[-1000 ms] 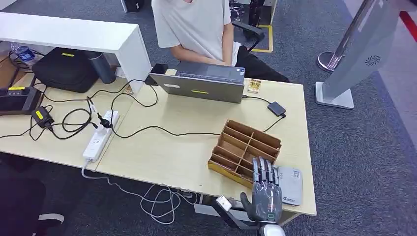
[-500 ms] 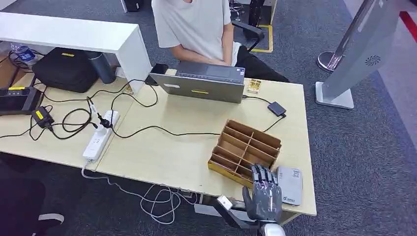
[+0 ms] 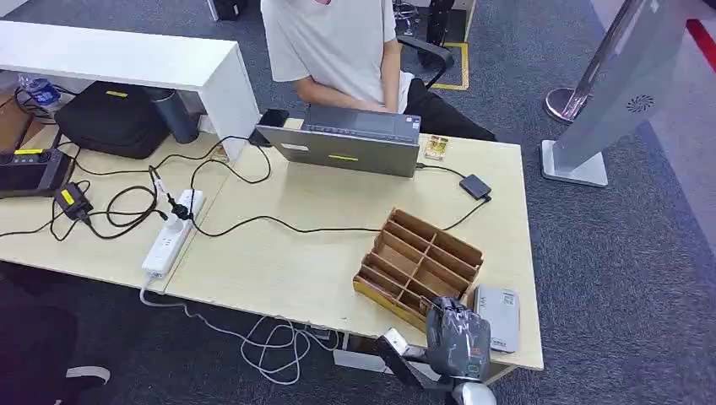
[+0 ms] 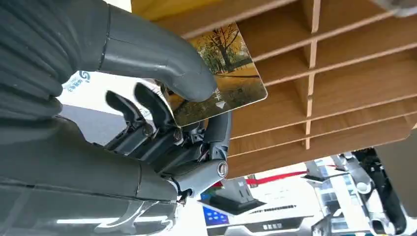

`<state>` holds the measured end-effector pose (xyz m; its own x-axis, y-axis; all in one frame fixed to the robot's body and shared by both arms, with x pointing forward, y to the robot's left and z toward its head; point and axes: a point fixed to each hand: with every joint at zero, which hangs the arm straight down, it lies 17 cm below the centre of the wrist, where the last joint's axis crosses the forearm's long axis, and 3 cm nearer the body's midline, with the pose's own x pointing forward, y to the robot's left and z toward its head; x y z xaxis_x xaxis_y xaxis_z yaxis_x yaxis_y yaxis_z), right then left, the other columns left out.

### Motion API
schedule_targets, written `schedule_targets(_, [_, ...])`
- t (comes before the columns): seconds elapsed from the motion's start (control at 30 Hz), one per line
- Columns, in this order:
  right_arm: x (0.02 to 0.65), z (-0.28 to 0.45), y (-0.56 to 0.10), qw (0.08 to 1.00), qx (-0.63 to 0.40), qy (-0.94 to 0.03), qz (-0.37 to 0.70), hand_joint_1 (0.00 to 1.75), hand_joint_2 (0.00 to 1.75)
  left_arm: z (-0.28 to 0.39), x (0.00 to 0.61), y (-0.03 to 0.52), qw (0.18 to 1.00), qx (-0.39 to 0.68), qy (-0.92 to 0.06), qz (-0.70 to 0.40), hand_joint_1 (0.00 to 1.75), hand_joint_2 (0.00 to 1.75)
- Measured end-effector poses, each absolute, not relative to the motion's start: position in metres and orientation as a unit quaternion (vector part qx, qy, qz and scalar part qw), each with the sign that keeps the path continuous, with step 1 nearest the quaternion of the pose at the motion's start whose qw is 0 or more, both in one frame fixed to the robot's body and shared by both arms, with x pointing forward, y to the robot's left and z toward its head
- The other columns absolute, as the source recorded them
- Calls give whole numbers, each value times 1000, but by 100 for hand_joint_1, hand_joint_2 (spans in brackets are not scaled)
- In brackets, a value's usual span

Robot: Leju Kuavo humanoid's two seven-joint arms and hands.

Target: Pass the card to the sensor for recognition and then transmit it.

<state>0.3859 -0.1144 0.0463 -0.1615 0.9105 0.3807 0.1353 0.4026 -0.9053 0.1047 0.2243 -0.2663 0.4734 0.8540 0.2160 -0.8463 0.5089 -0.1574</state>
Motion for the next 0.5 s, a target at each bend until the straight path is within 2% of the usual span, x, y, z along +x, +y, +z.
schedule_targets(0.5, [386, 48, -126, 538, -377, -670, 345, 175, 175, -267, 101, 229, 867, 9, -138, 479, 0, 175])
